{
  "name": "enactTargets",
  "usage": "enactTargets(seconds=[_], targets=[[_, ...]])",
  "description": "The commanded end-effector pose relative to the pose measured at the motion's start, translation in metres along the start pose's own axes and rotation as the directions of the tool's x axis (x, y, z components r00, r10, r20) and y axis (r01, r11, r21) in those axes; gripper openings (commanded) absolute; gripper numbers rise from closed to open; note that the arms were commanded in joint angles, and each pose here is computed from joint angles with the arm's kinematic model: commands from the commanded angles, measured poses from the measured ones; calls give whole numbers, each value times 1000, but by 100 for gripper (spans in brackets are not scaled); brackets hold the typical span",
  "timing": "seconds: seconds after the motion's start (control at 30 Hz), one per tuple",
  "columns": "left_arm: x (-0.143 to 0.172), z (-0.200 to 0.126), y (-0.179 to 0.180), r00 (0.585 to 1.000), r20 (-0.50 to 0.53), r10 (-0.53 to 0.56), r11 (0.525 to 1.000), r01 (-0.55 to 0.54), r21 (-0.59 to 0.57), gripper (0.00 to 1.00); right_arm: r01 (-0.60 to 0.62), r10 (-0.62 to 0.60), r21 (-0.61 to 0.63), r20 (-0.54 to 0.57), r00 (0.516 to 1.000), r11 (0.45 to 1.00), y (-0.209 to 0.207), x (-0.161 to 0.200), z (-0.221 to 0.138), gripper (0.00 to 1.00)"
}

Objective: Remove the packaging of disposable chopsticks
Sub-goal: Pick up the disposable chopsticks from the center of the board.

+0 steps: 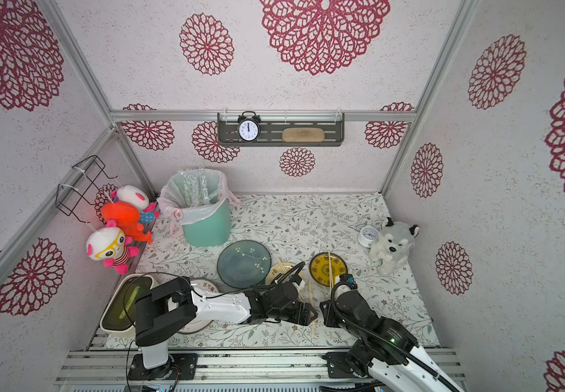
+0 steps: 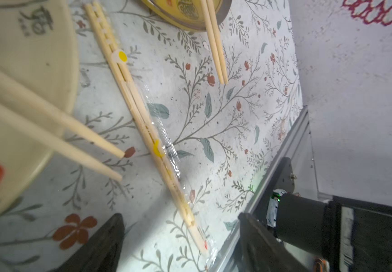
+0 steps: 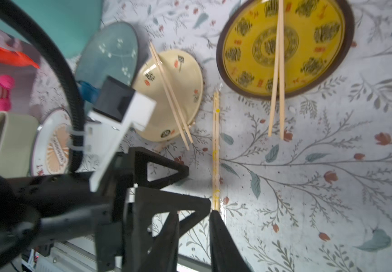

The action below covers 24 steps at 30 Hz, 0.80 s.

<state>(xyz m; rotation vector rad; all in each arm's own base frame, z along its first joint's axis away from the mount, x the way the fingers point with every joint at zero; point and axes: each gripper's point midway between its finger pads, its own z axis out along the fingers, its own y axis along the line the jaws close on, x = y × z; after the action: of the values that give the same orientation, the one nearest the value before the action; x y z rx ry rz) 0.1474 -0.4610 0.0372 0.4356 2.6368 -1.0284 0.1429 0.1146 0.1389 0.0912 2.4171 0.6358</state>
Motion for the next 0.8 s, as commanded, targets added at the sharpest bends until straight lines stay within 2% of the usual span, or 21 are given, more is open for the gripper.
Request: enactTargets(seconds=[0.0, 0.1, 0.17, 0.23, 0.3, 0.37, 0.47, 0.57, 0.67, 0.77], targets=[[29, 2, 26, 995, -82, 63, 973, -80, -217, 75, 35, -36, 14, 52, 998, 999, 8, -18, 0, 30], [42, 11, 43, 988, -138, 65, 945, -105, -310, 65, 61, -62, 9, 120, 991, 998, 12, -33, -7, 30], [47, 14, 46, 980, -182, 77, 923, -139, -359, 61, 54, -45, -47, 174, 984, 997, 19, -41, -15, 36], [51, 14, 45, 969, -226, 102, 895, -189, -404, 57, 51, -35, -68, 209, 977, 996, 20, -45, -20, 43], [55, 10, 52, 957, -267, 118, 850, -236, -471, 55, 49, -31, -80, 215, 976, 996, 21, -45, -20, 60], [61, 9, 61, 945, -310, 104, 821, -258, -510, 52, 53, -34, -83, 214, 976, 995, 22, -44, -19, 69], [71, 8, 71, 921, -378, 96, 771, -309, -557, 42, 53, -28, -103, 231, 973, 993, 23, -45, -21, 73], [80, 8, 75, 897, -432, 92, 742, -351, -572, 42, 52, -21, -119, 249, 968, 992, 23, -46, -24, 73], [82, 8, 67, 892, -441, 102, 749, -361, -555, 44, 53, -19, -129, 250, 968, 990, 24, -45, -24, 73], [65, 1, 42, 928, -350, 131, 811, -303, -500, 46, 53, -14, -143, 259, 966, 988, 24, -46, -27, 73]])
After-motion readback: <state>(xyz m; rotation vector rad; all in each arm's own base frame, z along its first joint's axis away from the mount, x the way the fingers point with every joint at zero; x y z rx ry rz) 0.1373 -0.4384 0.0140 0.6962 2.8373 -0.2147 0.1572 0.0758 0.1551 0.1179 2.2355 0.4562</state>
